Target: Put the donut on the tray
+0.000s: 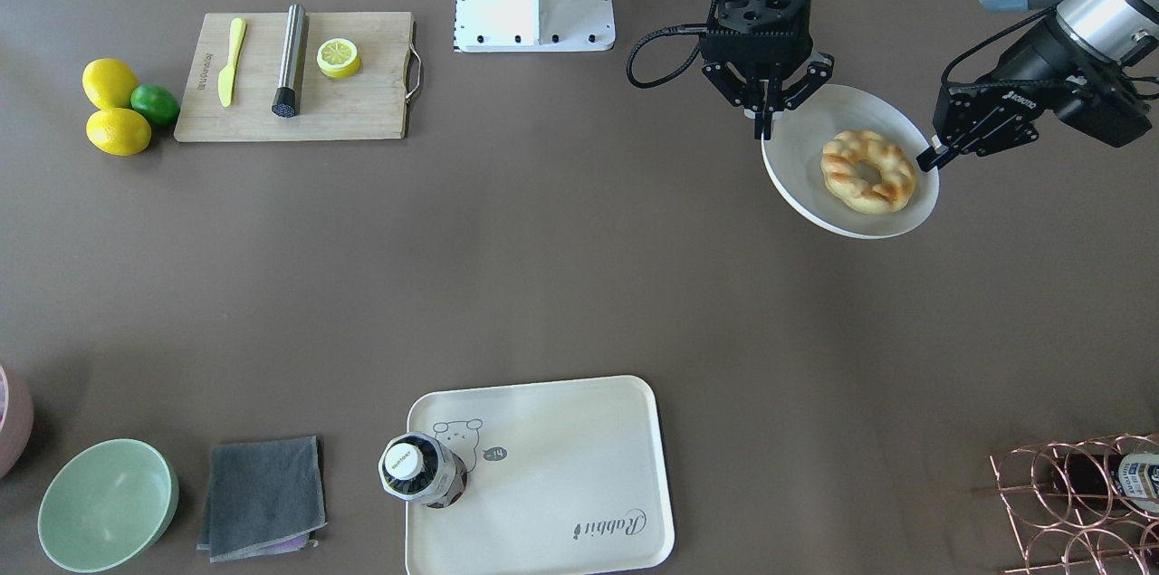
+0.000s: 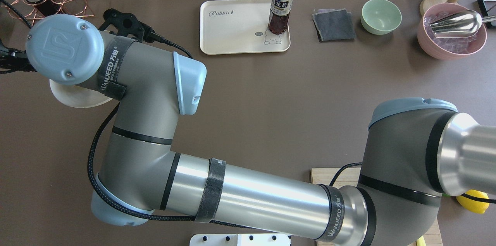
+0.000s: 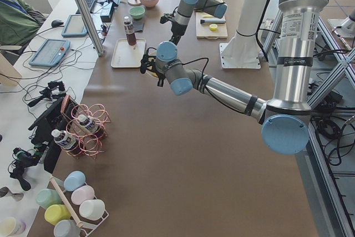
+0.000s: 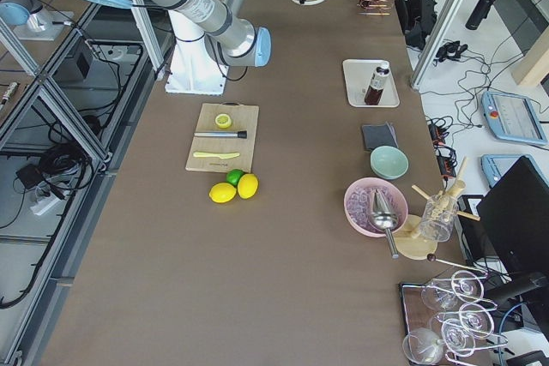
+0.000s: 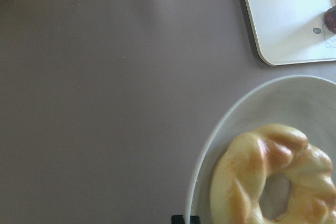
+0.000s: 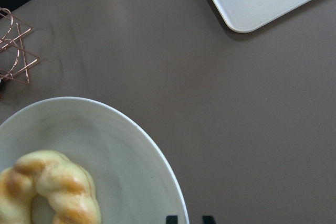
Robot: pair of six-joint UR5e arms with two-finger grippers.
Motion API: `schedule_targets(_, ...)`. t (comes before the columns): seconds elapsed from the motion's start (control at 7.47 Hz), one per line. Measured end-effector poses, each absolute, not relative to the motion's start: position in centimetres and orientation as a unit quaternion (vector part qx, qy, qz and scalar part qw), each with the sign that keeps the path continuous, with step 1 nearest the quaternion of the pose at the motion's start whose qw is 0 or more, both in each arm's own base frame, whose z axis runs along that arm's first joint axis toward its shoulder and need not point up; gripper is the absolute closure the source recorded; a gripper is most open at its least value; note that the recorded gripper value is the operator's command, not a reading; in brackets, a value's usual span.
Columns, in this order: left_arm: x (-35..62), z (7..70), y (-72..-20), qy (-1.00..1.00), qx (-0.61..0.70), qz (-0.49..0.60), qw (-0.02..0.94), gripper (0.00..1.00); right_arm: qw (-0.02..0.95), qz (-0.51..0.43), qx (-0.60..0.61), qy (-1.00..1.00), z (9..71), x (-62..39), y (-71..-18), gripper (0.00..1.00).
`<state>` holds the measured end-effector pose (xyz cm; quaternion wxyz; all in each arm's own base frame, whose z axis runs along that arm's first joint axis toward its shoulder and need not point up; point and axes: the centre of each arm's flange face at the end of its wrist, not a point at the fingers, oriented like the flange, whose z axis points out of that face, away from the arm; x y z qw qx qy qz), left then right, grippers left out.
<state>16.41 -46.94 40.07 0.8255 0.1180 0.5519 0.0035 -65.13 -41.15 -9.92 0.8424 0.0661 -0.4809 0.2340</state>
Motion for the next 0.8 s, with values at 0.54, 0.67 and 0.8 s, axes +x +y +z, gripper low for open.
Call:
schedule_targets(0.54, 17.3, 40.9, -48.4, 0.558, 0.084, 0.002, 0.826, 1.0, 0.865, 0.197, 0.058, -0.458, -9.9, -61.9, -42.5, 0.0)
schedule_targets(0.67, 18.0, 40.5, -49.8, 0.557, 0.065, -0.022, 0.827, 1.0, 0.87, 0.188, 0.047, -0.453, -9.5, -60.1, -44.0, 0.0)
schedule_targets(0.8, 18.9, 39.8, -51.6, 0.557, 0.041, -0.055, 0.828, 1.0, 0.877, 0.171, 0.04, -0.446, -8.5, -57.7, -45.5, 0.0)
